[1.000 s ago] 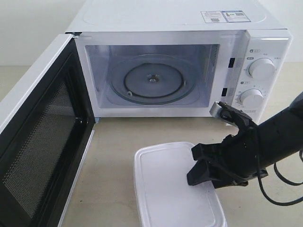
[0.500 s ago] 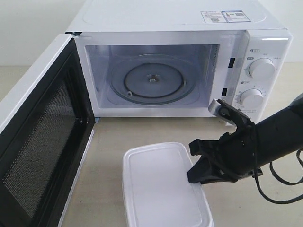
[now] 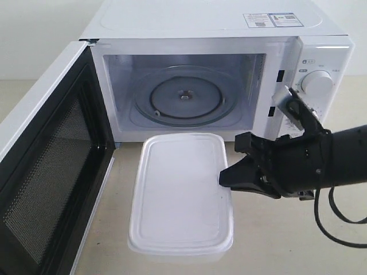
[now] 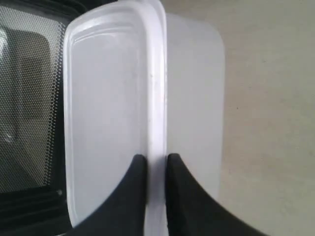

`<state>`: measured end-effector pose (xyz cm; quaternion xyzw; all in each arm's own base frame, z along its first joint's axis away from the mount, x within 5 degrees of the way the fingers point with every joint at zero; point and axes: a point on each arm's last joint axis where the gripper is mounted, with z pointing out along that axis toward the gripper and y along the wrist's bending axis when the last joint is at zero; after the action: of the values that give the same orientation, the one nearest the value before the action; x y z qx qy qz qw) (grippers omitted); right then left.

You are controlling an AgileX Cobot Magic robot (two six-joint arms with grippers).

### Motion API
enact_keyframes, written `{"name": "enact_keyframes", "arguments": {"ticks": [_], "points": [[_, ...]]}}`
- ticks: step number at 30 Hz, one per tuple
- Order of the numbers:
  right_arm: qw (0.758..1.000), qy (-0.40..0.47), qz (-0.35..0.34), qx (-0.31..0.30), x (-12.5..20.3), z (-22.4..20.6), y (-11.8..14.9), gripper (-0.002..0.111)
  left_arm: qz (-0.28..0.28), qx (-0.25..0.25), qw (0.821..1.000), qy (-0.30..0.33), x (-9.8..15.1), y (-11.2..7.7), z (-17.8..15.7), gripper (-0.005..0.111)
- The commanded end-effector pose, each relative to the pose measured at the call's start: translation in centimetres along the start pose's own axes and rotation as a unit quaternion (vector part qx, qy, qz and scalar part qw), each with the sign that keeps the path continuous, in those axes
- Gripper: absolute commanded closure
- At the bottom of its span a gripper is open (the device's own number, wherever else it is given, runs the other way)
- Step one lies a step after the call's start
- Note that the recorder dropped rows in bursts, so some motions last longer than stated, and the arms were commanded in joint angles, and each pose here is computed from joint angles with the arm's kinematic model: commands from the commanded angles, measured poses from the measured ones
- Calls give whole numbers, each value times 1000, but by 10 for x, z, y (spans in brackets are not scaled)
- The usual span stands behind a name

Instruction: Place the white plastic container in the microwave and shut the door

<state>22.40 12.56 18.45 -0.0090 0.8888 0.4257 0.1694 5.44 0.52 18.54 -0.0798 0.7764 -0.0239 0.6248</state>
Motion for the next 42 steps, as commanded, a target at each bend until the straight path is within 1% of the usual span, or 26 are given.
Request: {"name": "enact_keyframes", "arguments": {"ticks": [1, 6, 9, 14, 17, 21, 24, 27, 31, 34, 36, 39, 41, 42], "points": [[999, -39, 30, -12, 17, -4, -9, 108, -1, 0, 1000, -2, 0, 0, 0, 102], [999, -40, 32, 4, 28, -8, -14, 108, -1, 0, 1000, -2, 0, 0, 0, 102], [998, -44, 31, -21, 28, -13, -5, 108, -1, 0, 1000, -2, 0, 0, 0, 102], [997, -75, 10, -29, 23, -25, 7, 108, -1, 0, 1000, -2, 0, 0, 0, 102], [993, -105, -4, -49, 14, -37, 23, 108, -1, 0, 1000, -2, 0, 0, 0, 102], [988, -138, 7, -72, 6, -51, 41, 108, -1, 0, 1000, -2, 0, 0, 0, 102], [984, -172, 27, -48, 3, -59, 40, 108, -1, 0, 1000, -2, 0, 0, 0, 102], [974, -207, 93, -22, 2, -64, 39, 108, -1, 0, 1000, -2, 0, 0, 0, 102], [968, -231, 94, 14, 10, -65, 46, 108, -1, 0, 1000, -2, 0, 0, 0, 102], [964, -244, 101, 36, 23, -61, 52, 108, -1, 0, 1000, -2, 0, 0, 0, 102], [961, -248, 111, 44, 32, -57, 53, 108, -1, 0, 1000, -2, 0, 0, 0, 102], [964, -242, 99, 54, 50, -47, 53, 108, -1, 0, 1000, -2, 0, 0, 0, 102], [961, -256, 89, 55, 59, -44, 49, 108, -1, 0, 1000, -2, 0, 0, 0, 102], [960, -262, 91, 45, 64, -43, 48, 108, -1, 0, 1000, -2, 0, 0, 0, 102]]}}
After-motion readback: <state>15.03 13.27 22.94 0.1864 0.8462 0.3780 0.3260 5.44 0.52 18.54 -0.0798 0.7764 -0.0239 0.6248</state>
